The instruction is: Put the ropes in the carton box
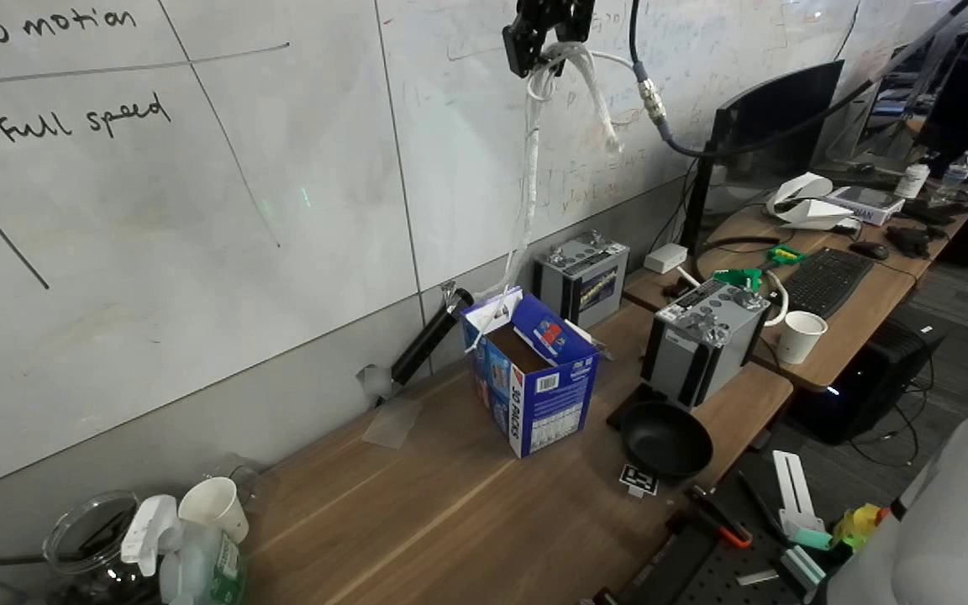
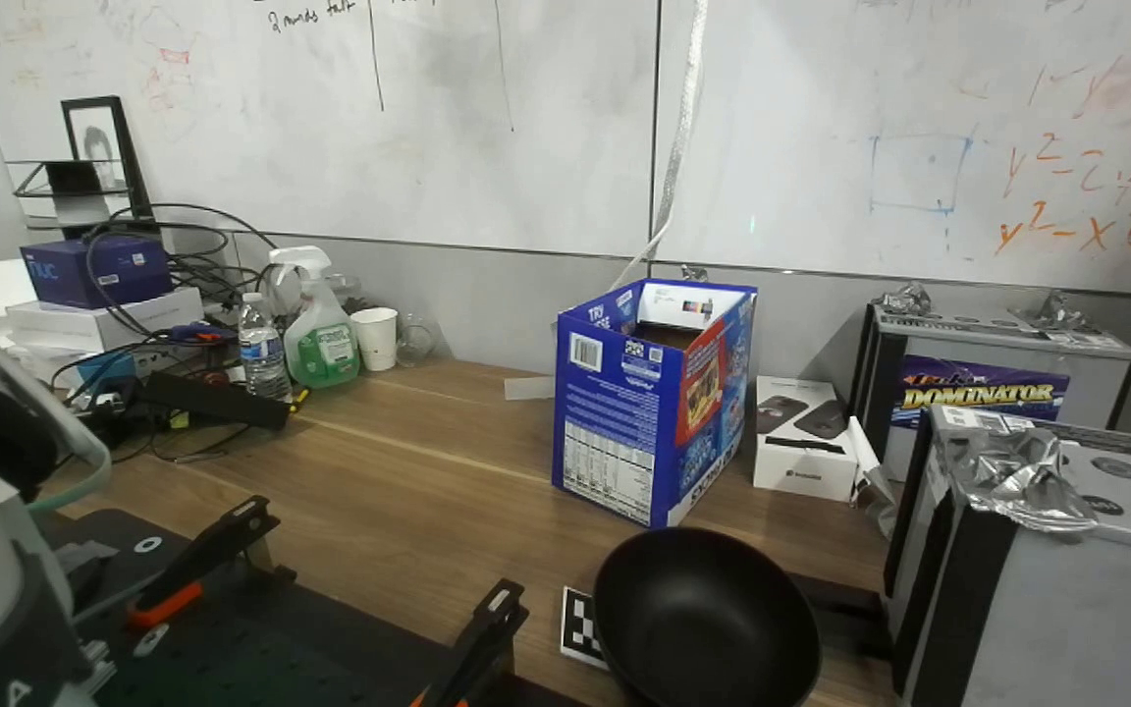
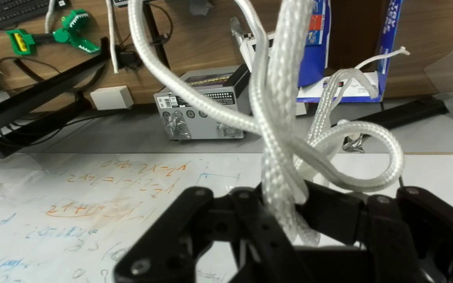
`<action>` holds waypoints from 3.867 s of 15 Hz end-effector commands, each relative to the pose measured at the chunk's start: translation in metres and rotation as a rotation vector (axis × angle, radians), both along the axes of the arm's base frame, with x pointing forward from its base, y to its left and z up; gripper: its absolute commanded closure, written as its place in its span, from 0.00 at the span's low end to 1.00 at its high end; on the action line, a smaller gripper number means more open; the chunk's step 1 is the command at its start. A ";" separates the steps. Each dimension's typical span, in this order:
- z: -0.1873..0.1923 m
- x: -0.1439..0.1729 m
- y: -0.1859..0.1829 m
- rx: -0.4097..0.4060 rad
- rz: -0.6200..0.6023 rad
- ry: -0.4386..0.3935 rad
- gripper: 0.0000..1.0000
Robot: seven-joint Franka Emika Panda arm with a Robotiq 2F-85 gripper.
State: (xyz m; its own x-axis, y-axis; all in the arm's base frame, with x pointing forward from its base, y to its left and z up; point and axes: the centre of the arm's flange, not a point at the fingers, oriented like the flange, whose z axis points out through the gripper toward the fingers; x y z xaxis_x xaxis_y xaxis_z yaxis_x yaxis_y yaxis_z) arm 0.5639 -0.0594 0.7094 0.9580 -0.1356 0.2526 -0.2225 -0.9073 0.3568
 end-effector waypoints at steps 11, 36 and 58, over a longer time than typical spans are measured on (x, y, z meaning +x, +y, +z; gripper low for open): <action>-0.120 0.032 -0.026 -0.016 -0.059 0.306 0.96; -0.399 0.085 -0.033 0.455 0.034 0.276 0.96; -0.431 0.113 -0.044 0.523 0.094 0.259 0.43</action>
